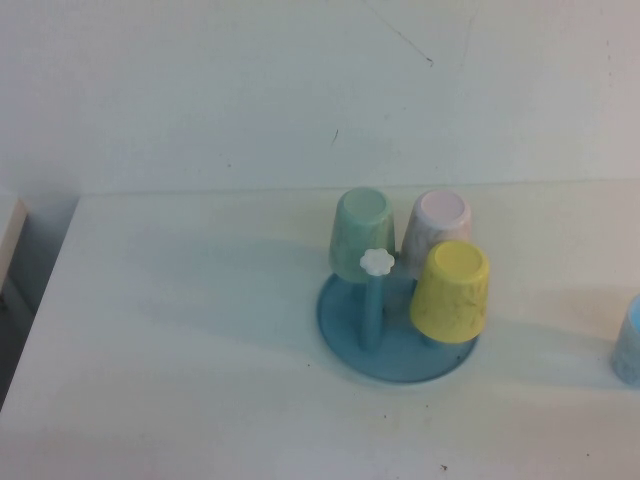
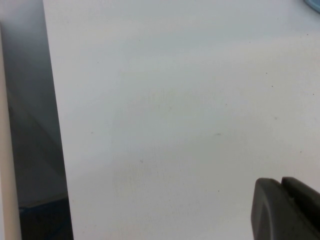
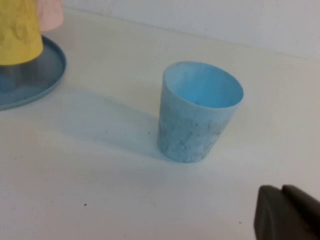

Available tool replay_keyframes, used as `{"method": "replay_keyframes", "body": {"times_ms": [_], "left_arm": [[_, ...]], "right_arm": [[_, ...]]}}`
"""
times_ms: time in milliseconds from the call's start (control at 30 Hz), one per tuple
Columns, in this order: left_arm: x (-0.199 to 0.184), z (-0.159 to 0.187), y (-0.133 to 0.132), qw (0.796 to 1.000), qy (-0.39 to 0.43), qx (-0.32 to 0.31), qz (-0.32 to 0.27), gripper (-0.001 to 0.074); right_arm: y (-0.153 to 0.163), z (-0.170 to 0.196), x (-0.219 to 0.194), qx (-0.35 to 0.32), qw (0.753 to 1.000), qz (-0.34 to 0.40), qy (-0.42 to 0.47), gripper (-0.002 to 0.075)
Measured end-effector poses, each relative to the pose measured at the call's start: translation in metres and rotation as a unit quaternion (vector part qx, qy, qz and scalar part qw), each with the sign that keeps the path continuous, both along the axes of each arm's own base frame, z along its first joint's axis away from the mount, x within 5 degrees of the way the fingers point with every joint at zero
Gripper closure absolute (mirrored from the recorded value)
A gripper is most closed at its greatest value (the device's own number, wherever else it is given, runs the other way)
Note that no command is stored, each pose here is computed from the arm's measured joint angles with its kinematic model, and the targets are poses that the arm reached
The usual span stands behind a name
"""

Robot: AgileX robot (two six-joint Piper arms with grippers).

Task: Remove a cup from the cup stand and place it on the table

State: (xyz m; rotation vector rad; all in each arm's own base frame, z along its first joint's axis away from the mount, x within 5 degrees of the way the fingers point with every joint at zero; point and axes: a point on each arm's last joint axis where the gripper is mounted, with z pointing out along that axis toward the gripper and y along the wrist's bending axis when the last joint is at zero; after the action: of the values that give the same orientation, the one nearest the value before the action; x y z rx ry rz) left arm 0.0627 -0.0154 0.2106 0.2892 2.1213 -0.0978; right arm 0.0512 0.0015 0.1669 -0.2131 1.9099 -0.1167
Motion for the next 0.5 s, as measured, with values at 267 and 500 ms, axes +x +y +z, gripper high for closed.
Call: {"method": "replay_keyframes", "body": {"times_ms": [267,500], "left_arm": [[0.0000,0.0000,0.0000,1.000,0.000,0.000,0.000,0.0737],[0.0000,0.0000,0.0000,1.000,0.000,0.000,0.000,0.0737]], "right_arm": [[0.0000,0.0000,0.0000,0.020,1.000,-0.007,0.000,0.0727],[0.0000,0.0000,0.0000,0.033,0.999,-0.012,0.001,0.0727]]}}
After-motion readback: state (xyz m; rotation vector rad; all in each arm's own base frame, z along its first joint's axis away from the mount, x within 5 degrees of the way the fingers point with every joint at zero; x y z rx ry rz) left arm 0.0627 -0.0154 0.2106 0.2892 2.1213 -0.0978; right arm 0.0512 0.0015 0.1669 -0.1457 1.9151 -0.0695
